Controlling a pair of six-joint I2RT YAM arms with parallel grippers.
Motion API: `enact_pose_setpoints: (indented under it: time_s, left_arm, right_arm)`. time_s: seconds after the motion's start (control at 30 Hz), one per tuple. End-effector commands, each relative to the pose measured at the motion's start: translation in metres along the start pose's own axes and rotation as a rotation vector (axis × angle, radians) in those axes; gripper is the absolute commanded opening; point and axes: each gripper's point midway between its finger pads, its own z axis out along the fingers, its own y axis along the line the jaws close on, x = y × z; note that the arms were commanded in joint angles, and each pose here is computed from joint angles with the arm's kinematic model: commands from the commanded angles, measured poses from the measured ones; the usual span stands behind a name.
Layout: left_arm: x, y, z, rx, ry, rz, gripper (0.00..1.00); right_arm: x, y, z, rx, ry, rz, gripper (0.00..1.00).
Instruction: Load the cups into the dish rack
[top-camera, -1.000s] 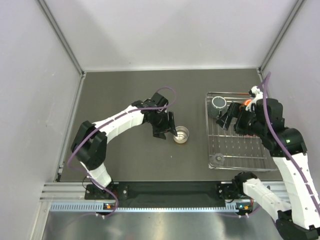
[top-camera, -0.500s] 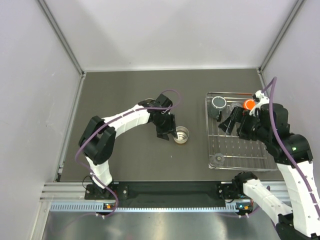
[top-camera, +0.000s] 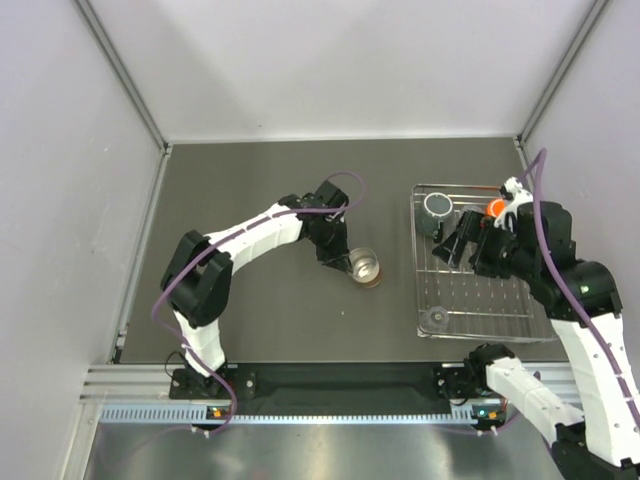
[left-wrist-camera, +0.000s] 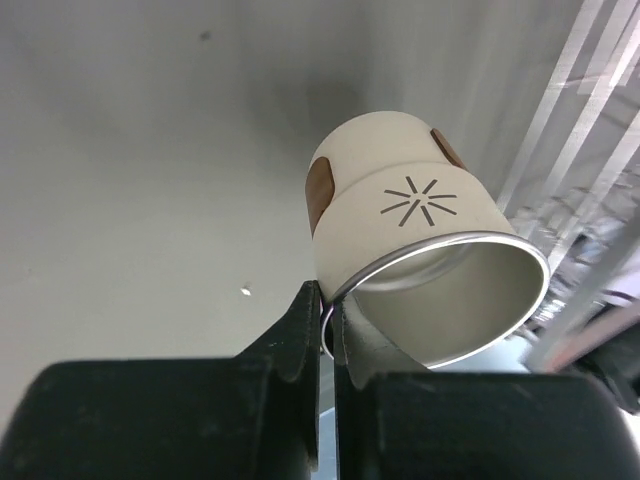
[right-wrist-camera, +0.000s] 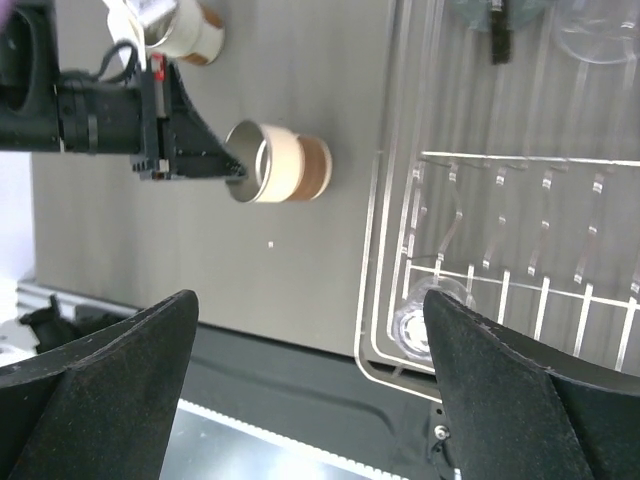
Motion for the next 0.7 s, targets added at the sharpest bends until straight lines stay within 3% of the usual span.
enact_pose_setpoints:
  time_s: [0.0,0.1,0.23,0.37,0.6,0.67]
  left_arm:
    - [-0.016,-0.051,-0.056,0.160,-0.095,0.055,0.00]
    - [-0.023,-0.077,-0.093,0.288,-0.156,0.063,0.00]
    - [-0.024,-0.126,-0.155,0.634,-0.239,0.139,0.00]
    - [-0.018,-0.149,-0.229,0.896,-0.345,0.171,0.00]
    - [0.009,-0.172,-0.309,1.142,-0.432,0.285,0.00]
    - [0.017,-0.173,-0.321,1.186,-0.442,0.304,0.00]
  right_arm:
    - [-0.023,0.026,-0.003,-0.104,-0.035,-0.038,0.94]
    - [-0.030,0.044,-0.002,-0.182,-0.026,-0.062,0.95]
    - [-0.038,0.082,-0.007,-0.382,-0.009,-0.105,0.97]
    - [-0.049,0.116,-0.015,-0.566,-0.015,-0.159,1.00]
    - [-0.067,0.160,-0.040,-0.829,-0.042,-0.193,1.00]
    - [-0.081,0.178,-0.054,-0.939,-0.117,-0.231,1.00]
